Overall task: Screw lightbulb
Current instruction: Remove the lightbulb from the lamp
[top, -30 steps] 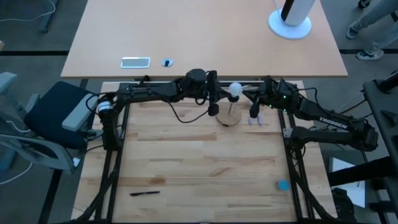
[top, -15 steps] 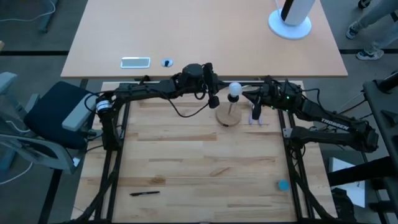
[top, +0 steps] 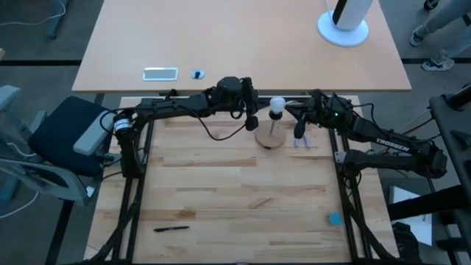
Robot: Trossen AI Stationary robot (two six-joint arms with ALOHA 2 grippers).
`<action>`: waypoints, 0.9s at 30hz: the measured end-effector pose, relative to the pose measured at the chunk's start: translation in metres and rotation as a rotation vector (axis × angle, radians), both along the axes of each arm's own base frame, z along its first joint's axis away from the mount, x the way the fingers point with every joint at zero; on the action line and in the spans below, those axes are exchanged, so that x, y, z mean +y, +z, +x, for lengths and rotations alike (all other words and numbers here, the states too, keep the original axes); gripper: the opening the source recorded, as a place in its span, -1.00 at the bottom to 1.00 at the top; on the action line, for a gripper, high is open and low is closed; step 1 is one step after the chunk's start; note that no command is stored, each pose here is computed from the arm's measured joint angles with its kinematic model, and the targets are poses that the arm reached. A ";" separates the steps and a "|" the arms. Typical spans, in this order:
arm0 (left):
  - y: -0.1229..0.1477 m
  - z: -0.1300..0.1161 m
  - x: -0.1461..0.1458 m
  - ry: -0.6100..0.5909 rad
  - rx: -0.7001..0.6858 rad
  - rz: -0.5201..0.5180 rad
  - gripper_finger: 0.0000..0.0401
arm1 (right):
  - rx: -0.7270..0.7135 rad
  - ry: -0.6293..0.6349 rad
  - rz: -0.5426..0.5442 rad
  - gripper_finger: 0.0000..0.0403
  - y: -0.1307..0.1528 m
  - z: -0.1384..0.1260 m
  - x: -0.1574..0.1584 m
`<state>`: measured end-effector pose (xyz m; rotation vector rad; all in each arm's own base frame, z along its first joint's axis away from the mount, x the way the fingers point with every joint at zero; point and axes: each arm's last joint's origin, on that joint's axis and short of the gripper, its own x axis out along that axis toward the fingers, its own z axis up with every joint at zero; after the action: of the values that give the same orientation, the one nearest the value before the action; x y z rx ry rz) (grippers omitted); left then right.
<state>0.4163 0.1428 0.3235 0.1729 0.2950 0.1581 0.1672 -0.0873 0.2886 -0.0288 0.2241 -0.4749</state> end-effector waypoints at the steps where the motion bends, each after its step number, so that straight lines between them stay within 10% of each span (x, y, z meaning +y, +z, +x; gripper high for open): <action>1: 0.000 0.000 -0.002 -0.013 0.003 -0.006 -1.00 | -0.002 -0.003 -0.001 -0.94 0.000 -0.001 0.000; 10: 0.001 0.002 -0.013 -0.100 0.003 -0.018 -1.00 | 0.007 -0.039 -0.005 -0.94 0.002 -0.008 0.003; 20: 0.009 0.000 0.001 0.156 -0.043 0.100 -1.00 | -0.042 0.058 0.012 -0.94 0.008 -0.012 0.009; 27: 0.003 0.004 0.003 0.126 -0.046 0.087 -1.00 | -0.027 0.057 0.015 -0.94 0.002 -0.001 0.003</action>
<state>0.4199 0.1459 0.3263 0.2367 0.2538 0.2993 0.1659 -0.0842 0.2909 -0.0137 0.1996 -0.4166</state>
